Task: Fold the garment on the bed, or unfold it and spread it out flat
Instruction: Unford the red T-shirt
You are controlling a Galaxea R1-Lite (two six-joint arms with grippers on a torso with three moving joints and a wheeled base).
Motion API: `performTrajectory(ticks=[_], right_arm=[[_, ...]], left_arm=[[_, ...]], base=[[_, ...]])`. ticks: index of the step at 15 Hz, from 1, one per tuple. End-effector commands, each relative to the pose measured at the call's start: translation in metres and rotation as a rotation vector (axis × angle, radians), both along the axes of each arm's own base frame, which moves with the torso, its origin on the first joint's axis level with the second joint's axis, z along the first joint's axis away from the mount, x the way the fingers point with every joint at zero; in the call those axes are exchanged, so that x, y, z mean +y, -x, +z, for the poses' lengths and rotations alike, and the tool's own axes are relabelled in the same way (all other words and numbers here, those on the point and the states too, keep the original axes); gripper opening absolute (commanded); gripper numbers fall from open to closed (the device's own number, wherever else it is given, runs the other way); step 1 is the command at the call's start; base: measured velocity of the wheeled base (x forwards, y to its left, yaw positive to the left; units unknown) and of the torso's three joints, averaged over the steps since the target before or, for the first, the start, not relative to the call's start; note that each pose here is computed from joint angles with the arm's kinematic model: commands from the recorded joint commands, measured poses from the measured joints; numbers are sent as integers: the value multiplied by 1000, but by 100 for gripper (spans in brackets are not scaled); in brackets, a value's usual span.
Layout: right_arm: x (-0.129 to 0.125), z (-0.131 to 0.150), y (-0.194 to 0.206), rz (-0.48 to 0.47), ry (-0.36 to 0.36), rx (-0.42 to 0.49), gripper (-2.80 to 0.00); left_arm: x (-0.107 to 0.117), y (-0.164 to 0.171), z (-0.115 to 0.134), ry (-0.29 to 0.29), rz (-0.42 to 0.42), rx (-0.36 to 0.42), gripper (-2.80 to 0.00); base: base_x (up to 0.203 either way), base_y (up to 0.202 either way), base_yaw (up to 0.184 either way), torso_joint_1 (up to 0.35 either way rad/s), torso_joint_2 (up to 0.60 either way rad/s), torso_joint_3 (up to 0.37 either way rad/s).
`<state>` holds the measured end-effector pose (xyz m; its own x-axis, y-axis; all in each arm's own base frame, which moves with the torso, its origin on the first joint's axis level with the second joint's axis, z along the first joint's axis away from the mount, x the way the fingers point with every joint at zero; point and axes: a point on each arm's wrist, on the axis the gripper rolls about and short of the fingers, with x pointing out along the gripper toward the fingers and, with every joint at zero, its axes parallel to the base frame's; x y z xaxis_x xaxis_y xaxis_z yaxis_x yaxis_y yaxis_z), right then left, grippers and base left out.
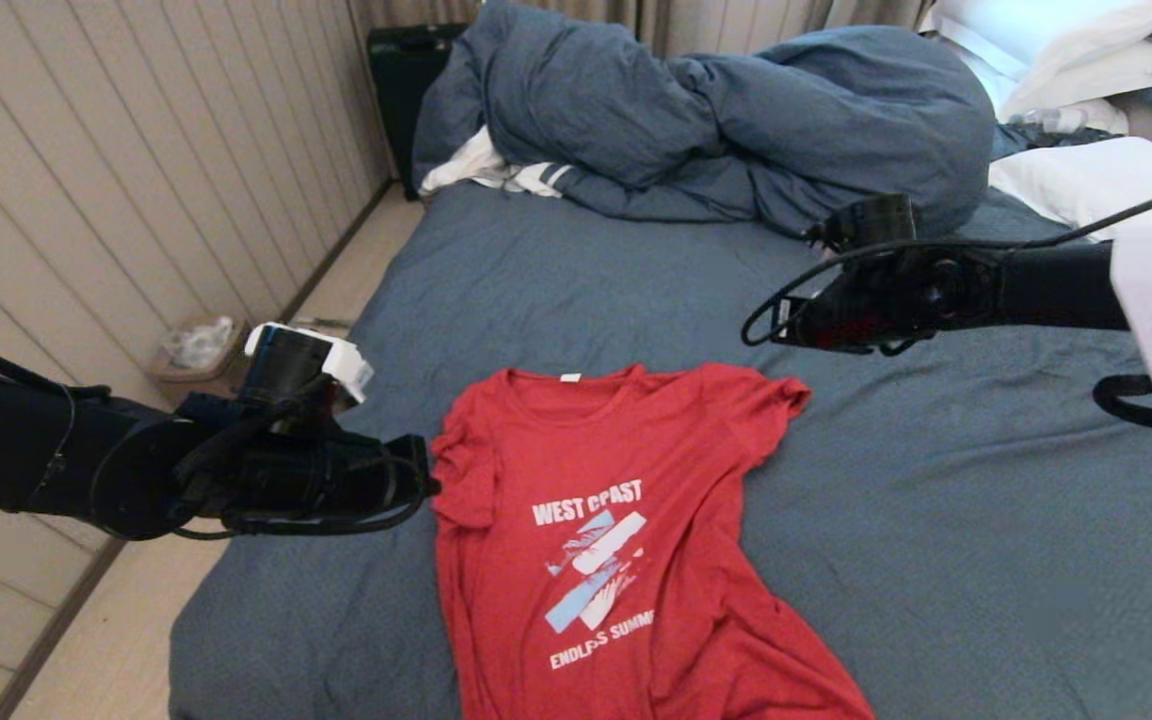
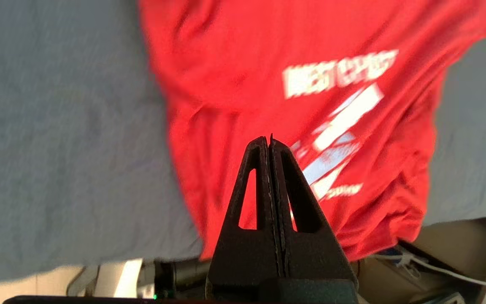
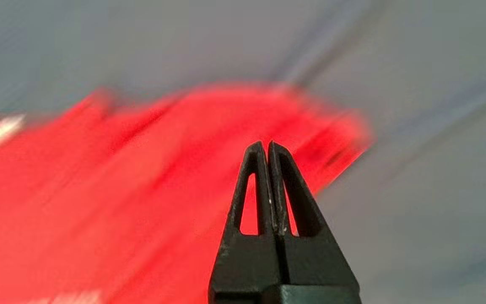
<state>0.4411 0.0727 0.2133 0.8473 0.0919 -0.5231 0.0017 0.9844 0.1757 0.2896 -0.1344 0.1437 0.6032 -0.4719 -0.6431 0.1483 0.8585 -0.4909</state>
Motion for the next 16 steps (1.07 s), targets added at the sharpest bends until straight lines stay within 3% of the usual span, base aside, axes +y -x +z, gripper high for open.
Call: performTrajectory(ticks=[1, 3, 4, 5, 7, 10, 16], right_arm=[[10, 23, 25, 88, -55, 71, -280], [20, 30, 35, 141, -85, 108, -280], [20, 29, 35, 141, -83, 113, -280], [20, 28, 34, 142, -83, 114, -280], [19, 29, 34, 139, -84, 112, -280], [19, 29, 37, 145, -79, 114, -280], [20, 28, 35, 144, -81, 115, -280]], left_arm=[[-9, -5, 9, 12, -9, -36, -280], [-36, -7, 18, 4, -34, -77, -280], [-55, -8, 15, -27, -41, -81, -280], [-68, -8, 12, -61, -35, -86, 0], [-95, -13, -6, -155, -5, -94, 0], [-115, -37, -28, -209, 35, -109, 0], [-97, -73, -46, -231, 113, -119, 0]], base=[[0, 0, 0, 0, 0, 0], [0, 0, 0, 0, 0, 0], [0, 0, 0, 0, 0, 0], [0, 0, 0, 0, 0, 0], [0, 0, 0, 0, 0, 0], [0, 0, 0, 0, 0, 0], [0, 0, 0, 0, 0, 0]])
